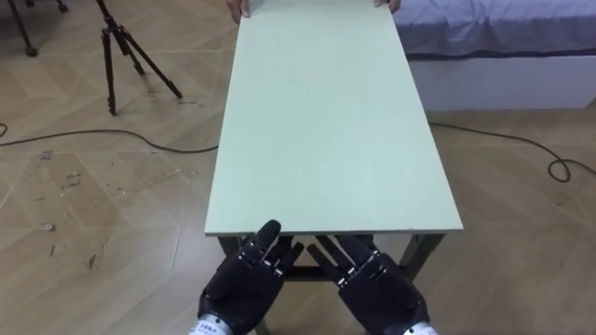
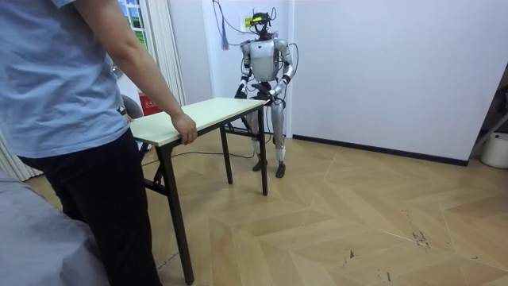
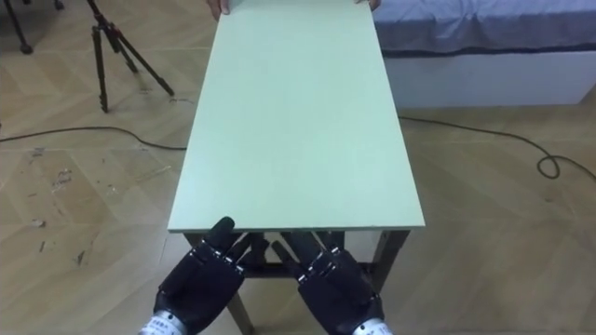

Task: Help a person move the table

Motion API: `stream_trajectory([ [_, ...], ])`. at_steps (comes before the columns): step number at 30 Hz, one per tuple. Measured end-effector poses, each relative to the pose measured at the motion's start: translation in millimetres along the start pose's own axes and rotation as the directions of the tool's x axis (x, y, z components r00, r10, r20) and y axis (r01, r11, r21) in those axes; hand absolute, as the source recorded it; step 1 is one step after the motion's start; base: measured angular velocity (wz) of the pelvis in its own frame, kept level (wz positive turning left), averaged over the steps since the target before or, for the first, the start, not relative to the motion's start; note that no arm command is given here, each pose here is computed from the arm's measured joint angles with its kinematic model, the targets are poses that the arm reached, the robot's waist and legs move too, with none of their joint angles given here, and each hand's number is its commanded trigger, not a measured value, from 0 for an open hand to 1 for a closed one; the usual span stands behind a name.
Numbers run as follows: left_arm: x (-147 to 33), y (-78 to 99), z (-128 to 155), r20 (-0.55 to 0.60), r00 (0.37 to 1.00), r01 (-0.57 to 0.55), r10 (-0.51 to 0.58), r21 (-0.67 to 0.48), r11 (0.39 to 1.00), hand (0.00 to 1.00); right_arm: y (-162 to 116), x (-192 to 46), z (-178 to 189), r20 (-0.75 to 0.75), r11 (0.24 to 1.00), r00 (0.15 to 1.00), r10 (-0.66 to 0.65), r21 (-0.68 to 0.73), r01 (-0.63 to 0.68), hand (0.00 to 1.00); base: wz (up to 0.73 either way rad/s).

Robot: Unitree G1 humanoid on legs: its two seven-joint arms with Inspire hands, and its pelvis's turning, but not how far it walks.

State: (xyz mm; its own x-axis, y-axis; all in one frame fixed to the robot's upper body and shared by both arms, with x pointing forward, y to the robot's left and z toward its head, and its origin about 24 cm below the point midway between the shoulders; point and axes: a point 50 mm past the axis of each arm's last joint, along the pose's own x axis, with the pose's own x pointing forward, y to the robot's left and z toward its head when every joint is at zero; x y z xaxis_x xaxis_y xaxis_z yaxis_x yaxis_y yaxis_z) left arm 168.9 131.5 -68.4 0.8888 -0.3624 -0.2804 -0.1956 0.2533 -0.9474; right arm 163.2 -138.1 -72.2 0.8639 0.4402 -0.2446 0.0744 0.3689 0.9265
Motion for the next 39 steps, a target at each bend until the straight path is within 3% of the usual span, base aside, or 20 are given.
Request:
stream_trajectory([
  [5,8.6,4.4,13,0.026,0.998,-0.056,0.056,0.007,0.998,0.00,0,7,11,0.046,0.998,0.997,-0.061,0.026,0.059,0.00,0.01],
  [17,19.4,10.6,14,0.011,0.989,-0.149,0.149,-0.016,0.989,0.00,2,17,33,0.181,0.974,0.970,-0.165,0.184,0.131,0.00,0.00],
  [39,25.9,7.6,12,0.032,0.986,-0.152,0.161,-0.190,0.970,0.00,0,20,46,0.235,0.948,0.946,-0.223,0.280,0.154,0.00,0.00],
])
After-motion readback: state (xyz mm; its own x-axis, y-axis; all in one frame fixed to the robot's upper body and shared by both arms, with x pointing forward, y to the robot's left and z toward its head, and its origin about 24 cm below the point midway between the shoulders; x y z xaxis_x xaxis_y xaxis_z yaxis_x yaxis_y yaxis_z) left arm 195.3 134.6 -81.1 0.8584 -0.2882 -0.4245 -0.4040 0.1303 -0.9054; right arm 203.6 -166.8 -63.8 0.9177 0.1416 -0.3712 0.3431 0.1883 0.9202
